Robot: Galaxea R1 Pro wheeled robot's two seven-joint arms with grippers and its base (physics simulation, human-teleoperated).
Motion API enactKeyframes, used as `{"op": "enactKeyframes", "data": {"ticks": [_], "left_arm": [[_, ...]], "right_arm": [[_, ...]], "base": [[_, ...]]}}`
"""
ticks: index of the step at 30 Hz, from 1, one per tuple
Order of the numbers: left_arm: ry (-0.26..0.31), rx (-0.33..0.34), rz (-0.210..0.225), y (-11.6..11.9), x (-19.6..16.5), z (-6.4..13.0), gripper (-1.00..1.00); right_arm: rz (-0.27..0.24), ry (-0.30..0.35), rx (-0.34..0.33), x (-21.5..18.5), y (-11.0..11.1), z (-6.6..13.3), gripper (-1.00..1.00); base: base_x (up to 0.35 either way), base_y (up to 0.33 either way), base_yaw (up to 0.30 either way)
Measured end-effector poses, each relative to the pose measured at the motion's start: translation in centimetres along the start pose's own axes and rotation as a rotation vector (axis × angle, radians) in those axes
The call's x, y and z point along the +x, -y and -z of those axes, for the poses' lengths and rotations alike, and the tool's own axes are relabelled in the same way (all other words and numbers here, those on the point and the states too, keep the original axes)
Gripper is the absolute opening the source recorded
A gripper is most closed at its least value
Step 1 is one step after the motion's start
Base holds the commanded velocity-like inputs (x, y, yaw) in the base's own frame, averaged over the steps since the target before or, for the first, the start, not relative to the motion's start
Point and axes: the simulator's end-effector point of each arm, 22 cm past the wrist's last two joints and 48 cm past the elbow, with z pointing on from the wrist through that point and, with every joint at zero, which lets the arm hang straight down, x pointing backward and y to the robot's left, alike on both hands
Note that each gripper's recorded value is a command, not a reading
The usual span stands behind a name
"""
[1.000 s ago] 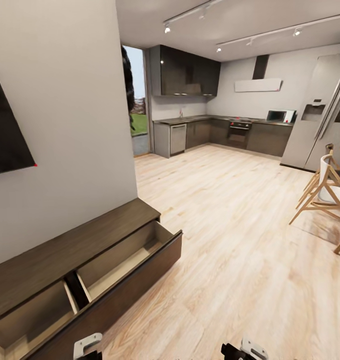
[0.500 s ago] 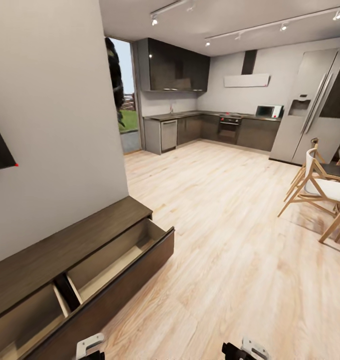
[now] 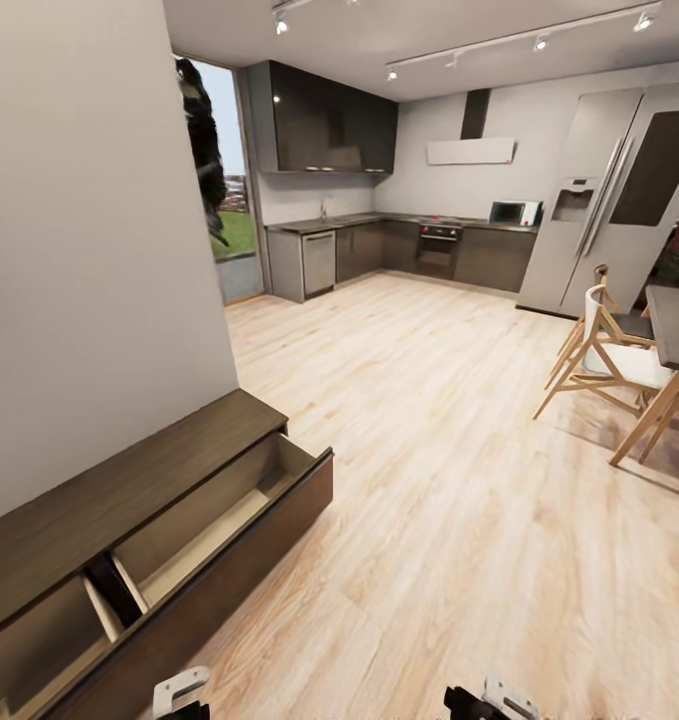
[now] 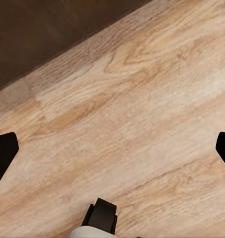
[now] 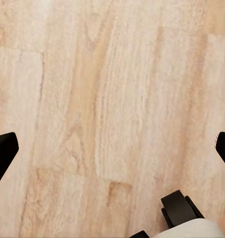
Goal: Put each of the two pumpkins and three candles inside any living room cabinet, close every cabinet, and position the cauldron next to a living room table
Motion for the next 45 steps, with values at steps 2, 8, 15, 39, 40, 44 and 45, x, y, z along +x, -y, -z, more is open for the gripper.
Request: {"op": "enactKeyframes", "data": {"ticks": [2, 8, 15, 39, 40, 44, 45], "left_arm": [[-0.003, 0.000, 0.000, 0.0, 0.1, 0.0, 1.00], [-0.011, -0.003, -0.003, 0.0, 0.5, -0.2, 1.00], [-0.021, -0.006, -0.004, -0.1, 1.0, -0.4, 1.00], [-0.048, 0.008, -0.020, 1.2, 2.5, -0.7, 1.00], [-0.048, 0.009, -0.020, 1.2, 2.6, -0.7, 1.00], [-0.053, 0.007, -0.024, 1.2, 2.8, -0.8, 1.00], [-0.054, 0.006, -0.025, 1.2, 2.9, -0.8, 1.00]], "right_arm": [[0.000, -0.003, 0.001, 0.2, 0.0, -0.1, 1.00], [0.001, -0.011, 0.005, 0.5, 0.2, -0.2, 1.00], [0.003, -0.020, 0.011, 1.0, 0.4, -0.4, 1.00], [0.005, -0.047, 0.030, 2.4, 1.2, -1.0, 1.00], [0.005, -0.049, 0.030, 2.5, 1.2, -1.1, 1.00], [0.006, -0.054, 0.033, 2.7, 1.3, -1.2, 1.00], [0.006, -0.055, 0.033, 2.8, 1.3, -1.2, 1.00]], "base": [[0.000, 0.000, -0.136], [0.000, 0.000, -0.136], [0.000, 0.000, -0.136], [0.000, 0.000, -0.136], [-0.006, 0.000, -0.133], [-0.075, 0.000, -0.104], [-0.179, 0.000, -0.036]]}}
